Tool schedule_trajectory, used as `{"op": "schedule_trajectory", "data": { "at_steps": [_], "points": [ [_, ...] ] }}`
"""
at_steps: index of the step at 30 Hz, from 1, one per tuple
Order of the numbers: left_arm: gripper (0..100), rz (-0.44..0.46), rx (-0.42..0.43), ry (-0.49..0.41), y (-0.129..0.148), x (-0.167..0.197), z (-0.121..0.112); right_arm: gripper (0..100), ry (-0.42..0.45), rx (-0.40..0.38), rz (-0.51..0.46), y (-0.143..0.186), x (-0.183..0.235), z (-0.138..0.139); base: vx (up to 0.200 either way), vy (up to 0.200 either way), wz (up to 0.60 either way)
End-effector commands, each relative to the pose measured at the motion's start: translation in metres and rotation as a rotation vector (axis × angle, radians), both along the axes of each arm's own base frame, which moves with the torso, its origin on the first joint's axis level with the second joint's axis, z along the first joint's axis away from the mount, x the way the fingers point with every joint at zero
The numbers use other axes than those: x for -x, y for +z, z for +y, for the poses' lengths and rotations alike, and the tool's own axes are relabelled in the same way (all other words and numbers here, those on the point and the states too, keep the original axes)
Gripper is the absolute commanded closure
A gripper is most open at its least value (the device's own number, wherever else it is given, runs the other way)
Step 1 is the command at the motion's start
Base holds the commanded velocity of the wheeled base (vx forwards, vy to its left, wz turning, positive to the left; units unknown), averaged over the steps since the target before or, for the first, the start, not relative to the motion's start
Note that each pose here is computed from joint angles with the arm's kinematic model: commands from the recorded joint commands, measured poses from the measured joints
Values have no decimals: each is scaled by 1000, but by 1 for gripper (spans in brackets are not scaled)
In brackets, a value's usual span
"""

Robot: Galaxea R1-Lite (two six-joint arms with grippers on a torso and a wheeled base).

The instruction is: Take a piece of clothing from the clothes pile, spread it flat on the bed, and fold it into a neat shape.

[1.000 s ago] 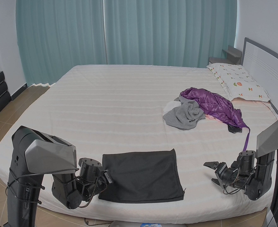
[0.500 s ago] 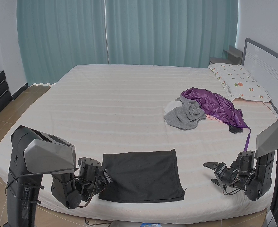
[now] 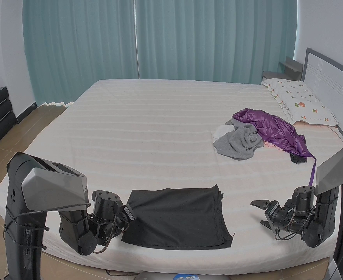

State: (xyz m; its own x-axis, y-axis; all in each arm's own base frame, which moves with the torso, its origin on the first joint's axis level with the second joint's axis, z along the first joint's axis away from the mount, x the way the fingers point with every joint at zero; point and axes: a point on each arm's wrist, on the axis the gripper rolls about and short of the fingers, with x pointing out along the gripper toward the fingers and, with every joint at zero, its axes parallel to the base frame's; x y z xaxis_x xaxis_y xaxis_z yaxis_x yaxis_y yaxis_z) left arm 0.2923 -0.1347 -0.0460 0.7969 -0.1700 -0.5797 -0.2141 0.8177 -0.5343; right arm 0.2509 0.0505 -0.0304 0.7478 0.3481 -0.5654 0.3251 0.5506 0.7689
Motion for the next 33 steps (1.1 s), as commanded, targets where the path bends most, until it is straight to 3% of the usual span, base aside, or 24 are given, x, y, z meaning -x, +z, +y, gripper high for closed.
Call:
{"op": "schedule_trajectory", "data": {
  "at_steps": [1, 33],
  "points": [
    [100, -5, 2, 7, 2, -1, 2, 0, -1, -3, -15, 1, -1, 0, 0, 200, 0],
    [100, -19, 13, 53, 5, -10, 17, 0, 1, -2, -12, 1, -1, 0, 0, 200, 0]
  ]
}}
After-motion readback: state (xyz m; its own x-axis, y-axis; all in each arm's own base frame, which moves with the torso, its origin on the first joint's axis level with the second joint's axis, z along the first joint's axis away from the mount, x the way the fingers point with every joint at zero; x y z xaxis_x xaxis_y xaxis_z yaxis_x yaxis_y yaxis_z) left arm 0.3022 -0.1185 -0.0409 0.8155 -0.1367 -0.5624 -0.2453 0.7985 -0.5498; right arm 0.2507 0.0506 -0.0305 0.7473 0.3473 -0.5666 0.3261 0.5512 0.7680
